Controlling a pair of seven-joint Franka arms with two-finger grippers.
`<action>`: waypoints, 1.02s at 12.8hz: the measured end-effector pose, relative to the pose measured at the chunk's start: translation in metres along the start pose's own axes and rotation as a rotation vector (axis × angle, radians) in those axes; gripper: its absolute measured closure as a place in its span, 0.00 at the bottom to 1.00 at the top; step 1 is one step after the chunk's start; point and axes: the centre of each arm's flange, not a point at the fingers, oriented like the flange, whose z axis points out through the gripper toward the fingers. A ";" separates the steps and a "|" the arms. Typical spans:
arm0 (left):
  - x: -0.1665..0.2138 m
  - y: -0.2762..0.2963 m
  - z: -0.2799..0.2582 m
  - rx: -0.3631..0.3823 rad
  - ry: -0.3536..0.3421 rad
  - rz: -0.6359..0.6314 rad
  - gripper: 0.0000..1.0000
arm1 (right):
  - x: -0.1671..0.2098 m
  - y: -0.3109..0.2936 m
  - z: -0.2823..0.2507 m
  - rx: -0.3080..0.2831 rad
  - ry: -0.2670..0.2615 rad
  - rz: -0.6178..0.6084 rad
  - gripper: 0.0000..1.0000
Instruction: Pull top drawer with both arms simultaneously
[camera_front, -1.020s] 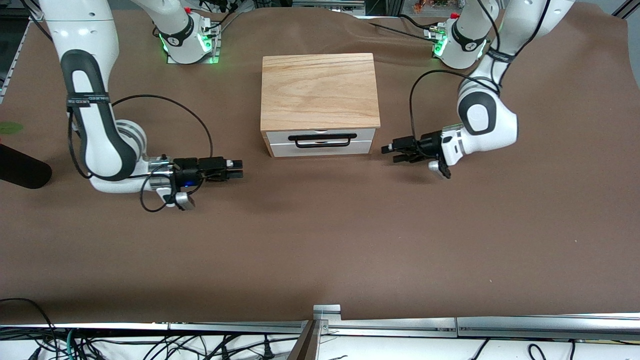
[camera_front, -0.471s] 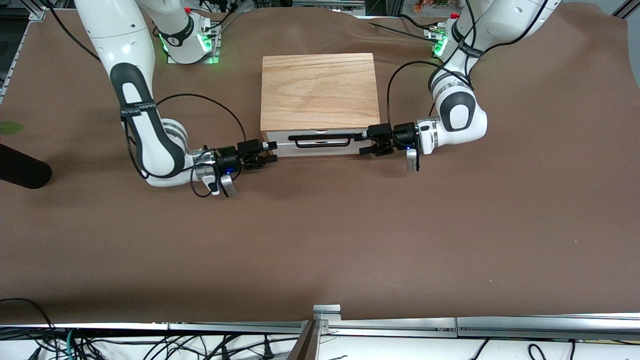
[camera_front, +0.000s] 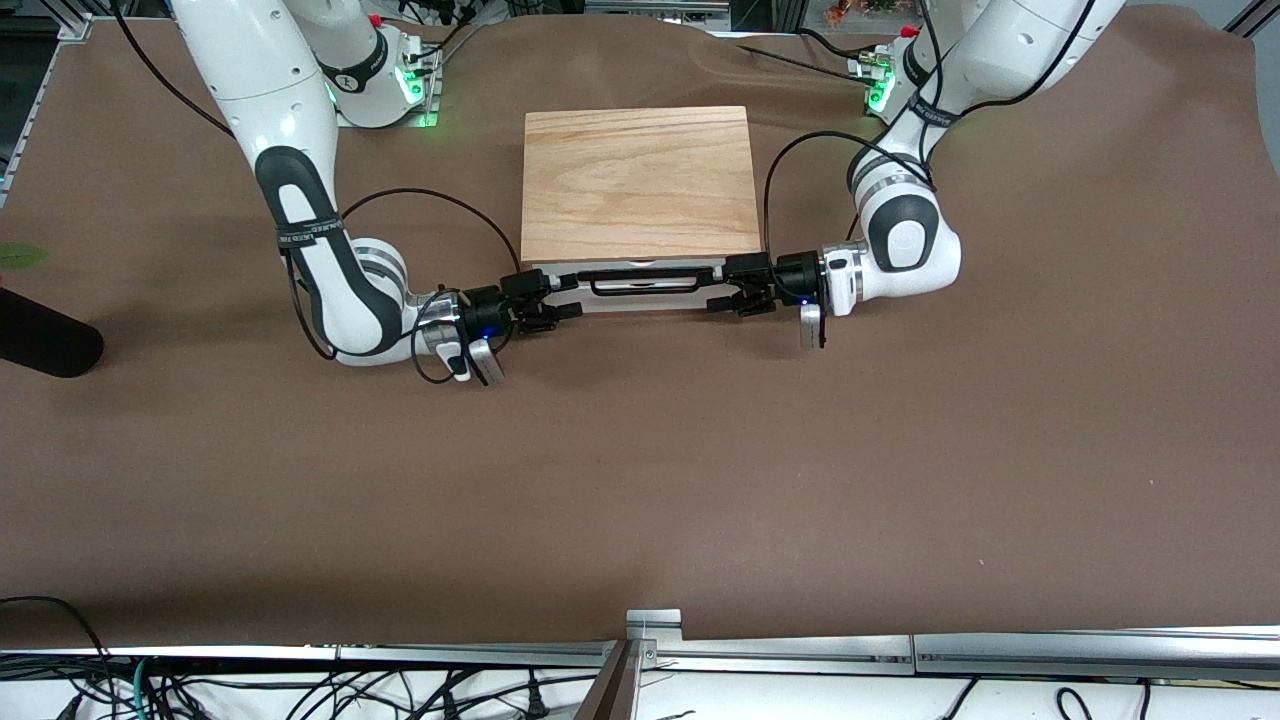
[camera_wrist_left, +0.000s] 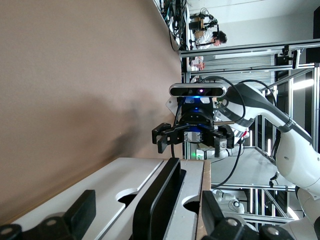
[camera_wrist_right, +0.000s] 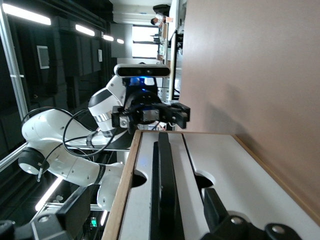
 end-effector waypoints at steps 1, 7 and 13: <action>-0.002 -0.002 0.003 0.000 -0.005 -0.003 0.07 | 0.000 -0.001 0.006 0.013 0.008 -0.005 0.00; -0.009 -0.014 0.009 0.001 -0.020 0.026 0.32 | -0.005 0.011 0.016 0.026 0.017 -0.034 0.01; -0.015 -0.015 0.017 -0.021 -0.039 0.033 0.45 | -0.010 0.018 0.031 0.043 0.027 -0.045 0.06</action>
